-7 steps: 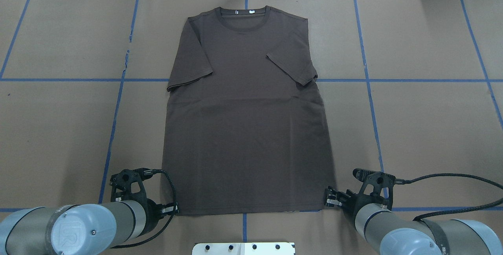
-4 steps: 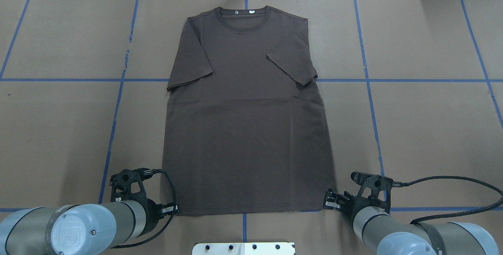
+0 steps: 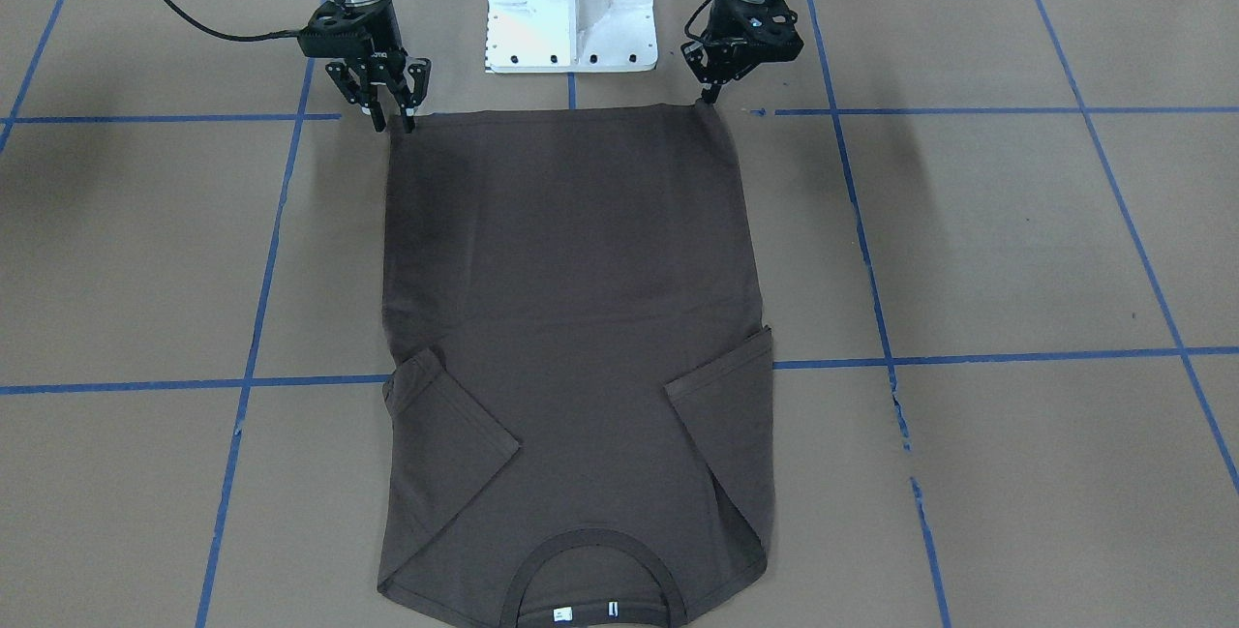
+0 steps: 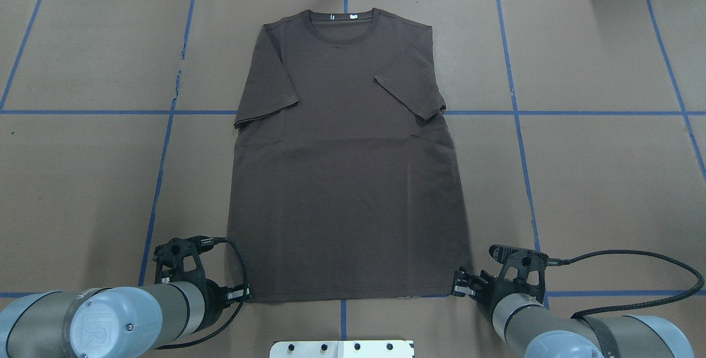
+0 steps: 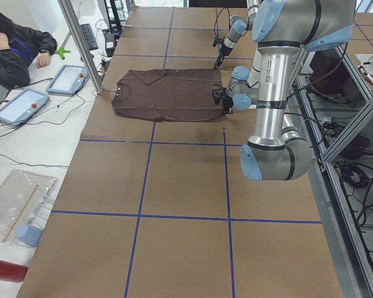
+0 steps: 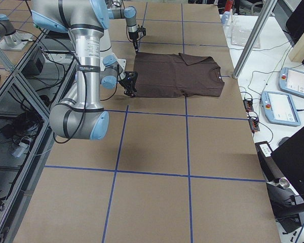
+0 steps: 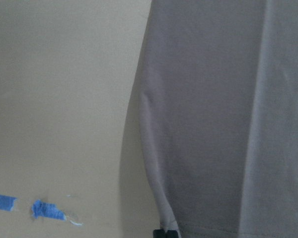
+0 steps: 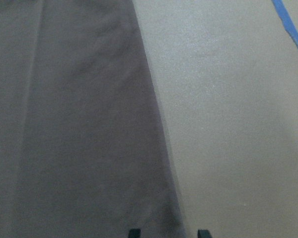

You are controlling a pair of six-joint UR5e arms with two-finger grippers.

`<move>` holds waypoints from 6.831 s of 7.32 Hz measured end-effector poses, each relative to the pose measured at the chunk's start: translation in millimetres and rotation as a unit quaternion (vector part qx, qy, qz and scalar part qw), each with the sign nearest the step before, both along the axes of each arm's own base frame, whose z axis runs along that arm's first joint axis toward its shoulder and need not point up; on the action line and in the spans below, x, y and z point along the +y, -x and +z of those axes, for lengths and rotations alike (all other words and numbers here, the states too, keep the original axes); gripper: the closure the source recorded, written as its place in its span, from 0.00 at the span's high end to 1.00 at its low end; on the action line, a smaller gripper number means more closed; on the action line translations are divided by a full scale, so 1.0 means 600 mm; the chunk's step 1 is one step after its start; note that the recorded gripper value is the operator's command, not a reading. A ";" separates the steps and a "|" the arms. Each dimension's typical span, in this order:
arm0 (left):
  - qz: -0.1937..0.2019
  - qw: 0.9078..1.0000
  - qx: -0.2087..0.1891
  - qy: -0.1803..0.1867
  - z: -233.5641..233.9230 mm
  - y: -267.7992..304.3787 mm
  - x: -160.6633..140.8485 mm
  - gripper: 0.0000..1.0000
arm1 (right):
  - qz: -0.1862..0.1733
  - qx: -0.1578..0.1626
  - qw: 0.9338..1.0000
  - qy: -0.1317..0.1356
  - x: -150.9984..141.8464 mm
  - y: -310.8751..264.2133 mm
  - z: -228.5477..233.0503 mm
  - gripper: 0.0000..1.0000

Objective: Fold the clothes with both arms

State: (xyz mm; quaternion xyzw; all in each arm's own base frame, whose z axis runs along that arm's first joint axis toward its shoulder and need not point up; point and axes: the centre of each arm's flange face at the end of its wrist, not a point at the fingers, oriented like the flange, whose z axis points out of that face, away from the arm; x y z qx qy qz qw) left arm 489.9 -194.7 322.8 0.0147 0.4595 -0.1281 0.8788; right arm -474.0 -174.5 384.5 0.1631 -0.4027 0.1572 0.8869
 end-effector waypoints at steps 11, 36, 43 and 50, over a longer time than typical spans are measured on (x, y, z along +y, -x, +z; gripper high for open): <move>0.000 1.000 0.003 0.000 -0.004 -0.001 0.000 0.00 | -0.001 0.009 1.000 -0.007 0.004 0.004 0.006 0.55; 0.070 0.996 0.054 0.032 -0.272 0.283 0.041 0.00 | -0.067 -0.017 0.996 0.048 0.033 -0.246 -0.284 0.00; 0.000 0.990 -0.072 -0.120 -0.233 0.291 -0.315 0.00 | 0.012 0.036 0.998 0.040 -0.368 -0.180 -0.317 0.00; -0.041 0.985 -0.112 -0.125 -0.024 0.117 -0.563 0.00 | 0.043 0.052 0.997 0.035 -0.646 0.008 -0.186 0.00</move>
